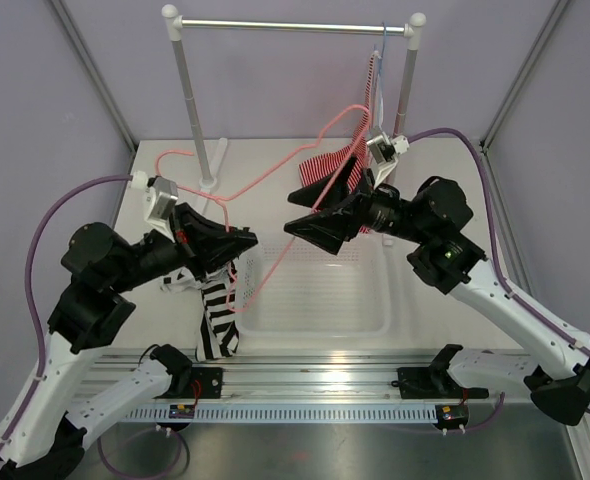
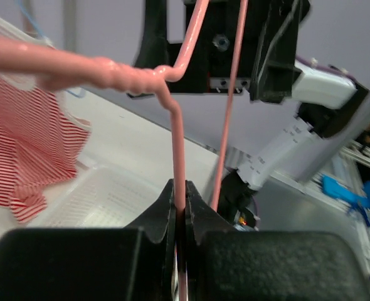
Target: Remove the tank top from the hanger
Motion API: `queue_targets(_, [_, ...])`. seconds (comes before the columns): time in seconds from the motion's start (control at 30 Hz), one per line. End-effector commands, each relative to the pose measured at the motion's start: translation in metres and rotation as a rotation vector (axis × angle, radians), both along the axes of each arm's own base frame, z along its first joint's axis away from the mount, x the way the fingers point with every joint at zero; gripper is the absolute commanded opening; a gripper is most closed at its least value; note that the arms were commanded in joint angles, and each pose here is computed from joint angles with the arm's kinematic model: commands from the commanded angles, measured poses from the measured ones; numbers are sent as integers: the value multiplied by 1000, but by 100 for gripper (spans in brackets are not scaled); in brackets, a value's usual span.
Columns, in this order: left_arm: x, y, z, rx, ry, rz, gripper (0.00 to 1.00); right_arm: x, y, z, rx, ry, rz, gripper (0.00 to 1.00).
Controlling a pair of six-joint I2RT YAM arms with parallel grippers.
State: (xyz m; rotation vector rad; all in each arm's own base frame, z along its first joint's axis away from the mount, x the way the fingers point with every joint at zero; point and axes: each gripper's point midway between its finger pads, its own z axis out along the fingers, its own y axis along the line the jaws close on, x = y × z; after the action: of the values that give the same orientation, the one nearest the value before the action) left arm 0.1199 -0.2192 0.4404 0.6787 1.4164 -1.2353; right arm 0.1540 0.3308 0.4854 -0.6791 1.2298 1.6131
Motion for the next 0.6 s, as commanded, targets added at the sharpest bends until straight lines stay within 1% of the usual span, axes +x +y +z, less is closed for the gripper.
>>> queue_targets(0.0, [25,25,23,10,-18,231,0,27,-21,-2,-35,18,-231,100])
queue_targets(0.03, [29,30,22,32,2,268,0,33,-25,-2,-49,3,-279,100])
queue_targets(0.07, [35,34,21,44,16,311,0,44,-32,-4,-57,18,-357,99])
queue_targets(0.1, [43,41,12,80,50,369,0,50,-38,-13,-98,46,-409,99])
queue_targets(0.13, [48,47,11,100,63,412,0,57,-44,-15,-110,43,-463,100])
queue_targets(0.17, [56,51,16,117,79,459,0,71,-55,-31,-167,87,-558,100])
queue_targets(0.2, [70,65,14,147,98,569,0,73,-63,-32,-172,91,-602,100])
queue_targets(0.23, [74,71,-2,217,147,606,0,77,-70,-36,-182,96,-643,99])
queue_targets(0.27, [84,78,-1,239,155,667,0,83,-78,-44,-203,111,-698,100])
queue_targets(0.3, [91,86,-9,286,165,722,0,81,-83,-43,-206,96,-712,100])
queue_targets(0.37, [100,94,-13,327,183,784,0,80,-88,-47,-222,100,-729,99])
queue_targets(0.4, [111,104,-18,381,220,868,0,78,-91,-45,-226,90,-732,100])
queue_targets(0.47, [123,111,-19,443,237,933,0,78,-94,-47,-242,93,-743,100])
queue_targets(0.5, [133,116,-19,521,248,979,0,76,-96,-47,-244,90,-741,99])
queue_targets(0.57, [144,120,-26,627,274,1024,0,74,-98,-52,-259,88,-743,99])
